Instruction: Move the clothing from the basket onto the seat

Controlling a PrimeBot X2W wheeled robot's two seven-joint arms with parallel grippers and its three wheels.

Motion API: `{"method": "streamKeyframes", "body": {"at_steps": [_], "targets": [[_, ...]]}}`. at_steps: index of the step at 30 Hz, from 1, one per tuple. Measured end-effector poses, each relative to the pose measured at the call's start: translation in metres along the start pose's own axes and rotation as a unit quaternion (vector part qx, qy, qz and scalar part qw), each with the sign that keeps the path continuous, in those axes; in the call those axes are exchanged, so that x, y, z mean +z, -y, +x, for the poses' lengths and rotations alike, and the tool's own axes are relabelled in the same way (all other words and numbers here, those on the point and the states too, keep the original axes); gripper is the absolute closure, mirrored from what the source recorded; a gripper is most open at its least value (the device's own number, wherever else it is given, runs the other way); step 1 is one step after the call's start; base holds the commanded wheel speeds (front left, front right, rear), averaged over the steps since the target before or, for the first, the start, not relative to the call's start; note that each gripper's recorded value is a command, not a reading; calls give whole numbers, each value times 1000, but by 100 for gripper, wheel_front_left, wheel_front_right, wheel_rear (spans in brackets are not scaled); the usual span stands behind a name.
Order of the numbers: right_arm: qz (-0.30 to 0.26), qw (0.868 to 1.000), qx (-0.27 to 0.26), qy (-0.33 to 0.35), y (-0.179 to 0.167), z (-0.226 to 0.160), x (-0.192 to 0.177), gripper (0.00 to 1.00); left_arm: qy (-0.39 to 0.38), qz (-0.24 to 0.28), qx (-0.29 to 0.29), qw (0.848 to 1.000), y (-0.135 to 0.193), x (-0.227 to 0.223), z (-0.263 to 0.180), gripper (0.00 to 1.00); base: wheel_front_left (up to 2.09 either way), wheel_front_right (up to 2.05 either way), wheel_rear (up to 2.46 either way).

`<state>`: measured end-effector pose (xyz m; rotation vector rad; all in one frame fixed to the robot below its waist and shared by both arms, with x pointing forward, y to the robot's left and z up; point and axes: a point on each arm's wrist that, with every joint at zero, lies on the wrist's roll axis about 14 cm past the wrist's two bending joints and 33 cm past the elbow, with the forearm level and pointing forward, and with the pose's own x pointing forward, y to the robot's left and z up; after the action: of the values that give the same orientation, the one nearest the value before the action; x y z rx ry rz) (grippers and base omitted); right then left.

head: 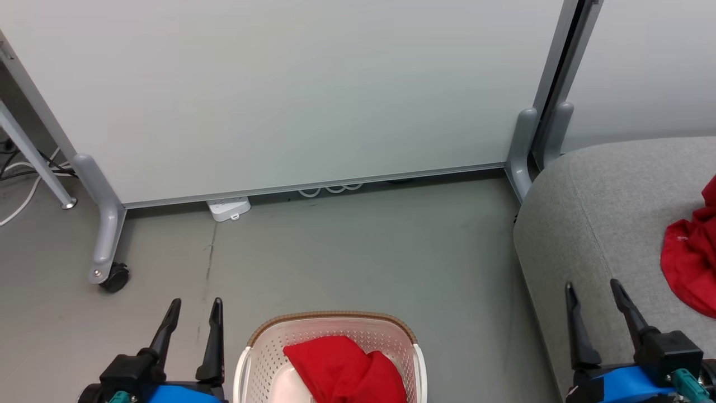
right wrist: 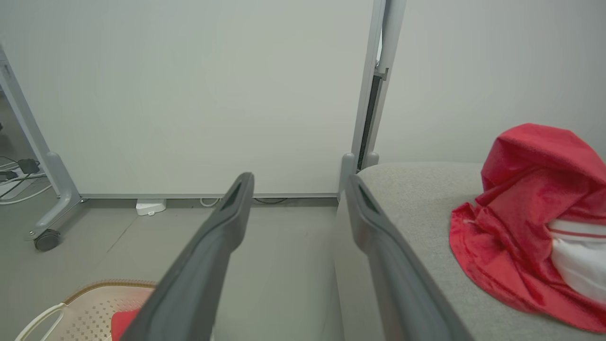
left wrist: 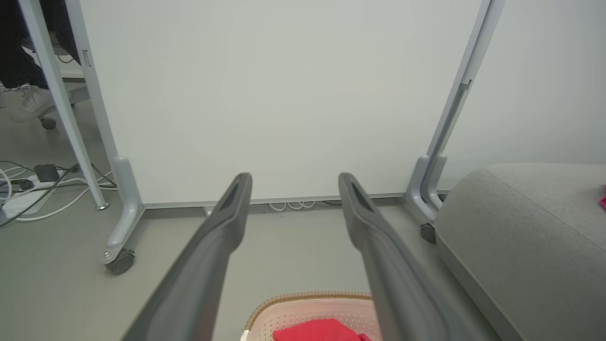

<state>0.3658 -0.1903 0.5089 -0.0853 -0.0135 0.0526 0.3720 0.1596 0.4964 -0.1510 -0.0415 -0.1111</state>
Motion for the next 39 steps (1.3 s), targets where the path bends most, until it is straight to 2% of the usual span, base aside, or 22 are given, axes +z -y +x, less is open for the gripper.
{"method": "streamKeyframes", "body": {"at_steps": [6,13,31,39], "targets": [[1,1000,14,1,-10,-1,3,0,-2,3,22,1000,-14,-1,-6,0,0,0,0],[6,1000,18,2,-14,0,4,0,-10,4,23,1000,-15,-7,-5,0,0,0,0],[19,1000,20,-6,-15,3,-4,0,-29,2,14,999,-10,-20,-2,0,0,0,0],[25,999,26,-5,-19,27,-8,0,-51,3,-14,999,5,-37,26,0,0,0,0]]}}
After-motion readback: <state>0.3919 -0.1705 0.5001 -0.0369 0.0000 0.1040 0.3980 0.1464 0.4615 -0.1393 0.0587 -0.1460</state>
